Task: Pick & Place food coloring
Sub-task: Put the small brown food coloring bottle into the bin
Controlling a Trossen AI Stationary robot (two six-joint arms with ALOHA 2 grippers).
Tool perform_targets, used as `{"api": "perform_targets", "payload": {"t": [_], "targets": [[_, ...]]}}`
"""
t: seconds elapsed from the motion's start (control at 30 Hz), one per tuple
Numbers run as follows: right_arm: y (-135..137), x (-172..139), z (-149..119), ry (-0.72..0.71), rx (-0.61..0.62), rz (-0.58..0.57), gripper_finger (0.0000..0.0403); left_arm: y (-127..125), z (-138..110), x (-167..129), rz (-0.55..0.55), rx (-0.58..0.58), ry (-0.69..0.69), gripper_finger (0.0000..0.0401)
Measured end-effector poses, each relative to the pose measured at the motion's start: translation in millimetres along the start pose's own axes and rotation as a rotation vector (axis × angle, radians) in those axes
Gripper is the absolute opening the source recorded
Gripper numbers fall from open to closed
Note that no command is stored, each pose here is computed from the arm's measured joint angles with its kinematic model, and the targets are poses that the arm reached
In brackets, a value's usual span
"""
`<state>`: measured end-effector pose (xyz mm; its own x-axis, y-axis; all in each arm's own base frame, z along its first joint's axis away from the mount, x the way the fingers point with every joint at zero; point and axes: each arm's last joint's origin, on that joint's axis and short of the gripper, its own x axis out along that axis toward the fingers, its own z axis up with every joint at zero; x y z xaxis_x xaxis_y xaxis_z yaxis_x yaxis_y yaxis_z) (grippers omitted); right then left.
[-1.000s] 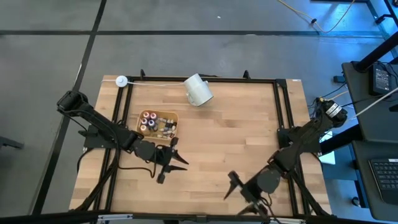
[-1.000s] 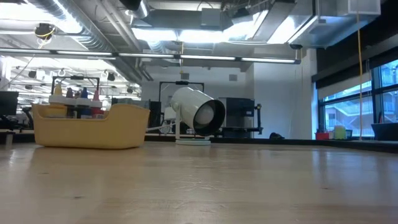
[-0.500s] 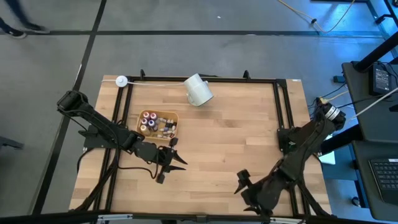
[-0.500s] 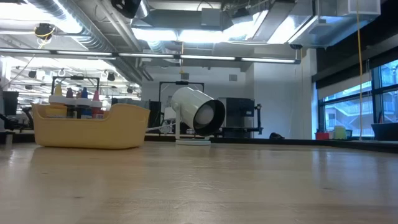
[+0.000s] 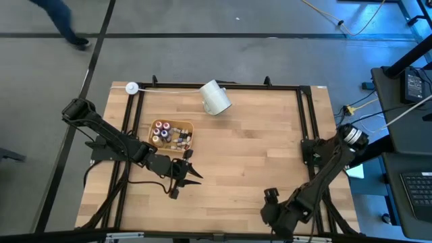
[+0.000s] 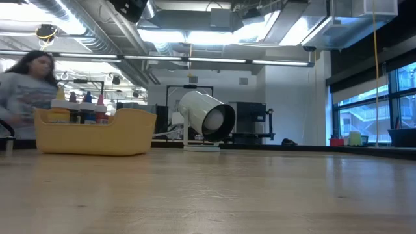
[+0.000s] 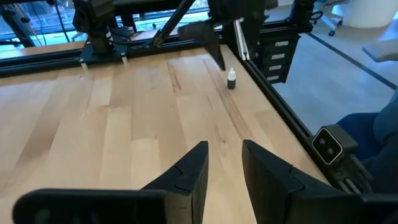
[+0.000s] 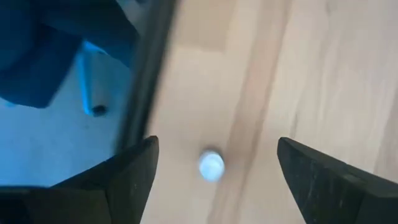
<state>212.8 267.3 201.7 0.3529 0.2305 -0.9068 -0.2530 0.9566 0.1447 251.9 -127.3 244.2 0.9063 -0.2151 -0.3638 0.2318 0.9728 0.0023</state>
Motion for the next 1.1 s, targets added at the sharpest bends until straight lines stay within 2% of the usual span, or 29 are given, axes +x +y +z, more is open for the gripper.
{"api": "perform_targets", "payload": {"t": [0.13,0.33,0.53,0.67,1.1], "targets": [[-4,14,-9,0.098,0.044,-0.063,0.0328,0,0,0,0.0,0.0,0.0,0.0095],[-3,20,-13,0.175,0.063,-0.027,0.0328,1,0,0,0.003,0.001,0.0,0.0097],[-2,20,-12,0.166,0.068,-0.013,0.0328,5,0,1,0.02,-0.004,0.0,0.0093],[1,20,-8,0.136,0.124,0.012,0.0328,5,0,1,0.021,-0.004,0.0,0.0096],[6,20,0,0.052,0.125,0.068,0.0328,5,0,1,0.021,-0.004,0.001,0.0095]]}}
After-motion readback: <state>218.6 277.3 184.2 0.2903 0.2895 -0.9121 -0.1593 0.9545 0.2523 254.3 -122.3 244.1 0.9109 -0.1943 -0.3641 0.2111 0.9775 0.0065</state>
